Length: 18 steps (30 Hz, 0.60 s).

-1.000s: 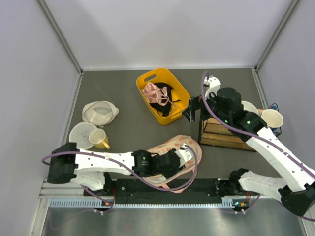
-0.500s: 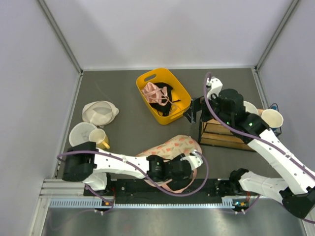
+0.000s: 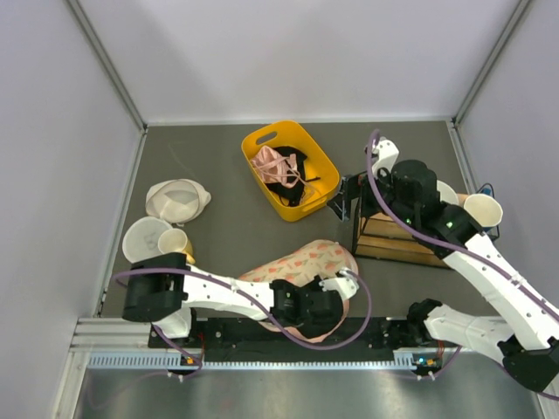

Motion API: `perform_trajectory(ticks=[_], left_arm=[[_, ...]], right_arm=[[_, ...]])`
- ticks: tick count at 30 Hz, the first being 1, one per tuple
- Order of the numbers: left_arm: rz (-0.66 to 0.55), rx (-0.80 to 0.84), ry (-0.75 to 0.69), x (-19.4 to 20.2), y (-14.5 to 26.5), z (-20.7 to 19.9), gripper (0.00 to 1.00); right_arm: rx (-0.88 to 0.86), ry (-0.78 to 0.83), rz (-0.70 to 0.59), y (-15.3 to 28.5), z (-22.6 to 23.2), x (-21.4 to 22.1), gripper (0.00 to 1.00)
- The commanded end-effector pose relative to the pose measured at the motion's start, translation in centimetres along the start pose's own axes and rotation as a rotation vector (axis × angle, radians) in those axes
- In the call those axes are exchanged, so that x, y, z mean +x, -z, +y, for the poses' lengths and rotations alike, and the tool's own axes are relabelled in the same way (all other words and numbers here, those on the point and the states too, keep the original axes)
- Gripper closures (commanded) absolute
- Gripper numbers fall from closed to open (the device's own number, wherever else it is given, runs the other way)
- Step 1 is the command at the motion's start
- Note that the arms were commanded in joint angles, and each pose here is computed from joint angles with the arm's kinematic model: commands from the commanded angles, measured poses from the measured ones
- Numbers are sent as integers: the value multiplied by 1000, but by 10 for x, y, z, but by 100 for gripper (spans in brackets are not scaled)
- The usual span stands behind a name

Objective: Unzip the laundry bag and remove the bra

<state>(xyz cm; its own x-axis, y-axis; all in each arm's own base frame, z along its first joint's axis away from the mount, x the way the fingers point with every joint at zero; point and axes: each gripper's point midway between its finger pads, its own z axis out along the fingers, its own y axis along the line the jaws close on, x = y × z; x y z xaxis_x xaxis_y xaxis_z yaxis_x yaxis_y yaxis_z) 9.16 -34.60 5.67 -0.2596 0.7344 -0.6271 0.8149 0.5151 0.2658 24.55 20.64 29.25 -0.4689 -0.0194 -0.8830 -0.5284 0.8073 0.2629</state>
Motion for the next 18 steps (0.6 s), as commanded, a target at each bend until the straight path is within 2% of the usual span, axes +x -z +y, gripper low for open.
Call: perform_trajectory(ticks=[1, 5, 11, 18], left_arm=[[-41, -32, 37, -17, 5, 3, 100], [-48, -20, 55, -25, 23, 10, 100], [-164, -32, 112, -44, 67, 42, 100], [-250, 70, 300, -58, 89, 80, 100]], right_arm=[[-16, -12, -30, 6, 4, -5, 1], [-16, -10, -36, 8, 4, -7, 1], [-19, -6, -29, 5, 5, -6, 1], [-50, -2, 14, 0, 8, 7, 1]])
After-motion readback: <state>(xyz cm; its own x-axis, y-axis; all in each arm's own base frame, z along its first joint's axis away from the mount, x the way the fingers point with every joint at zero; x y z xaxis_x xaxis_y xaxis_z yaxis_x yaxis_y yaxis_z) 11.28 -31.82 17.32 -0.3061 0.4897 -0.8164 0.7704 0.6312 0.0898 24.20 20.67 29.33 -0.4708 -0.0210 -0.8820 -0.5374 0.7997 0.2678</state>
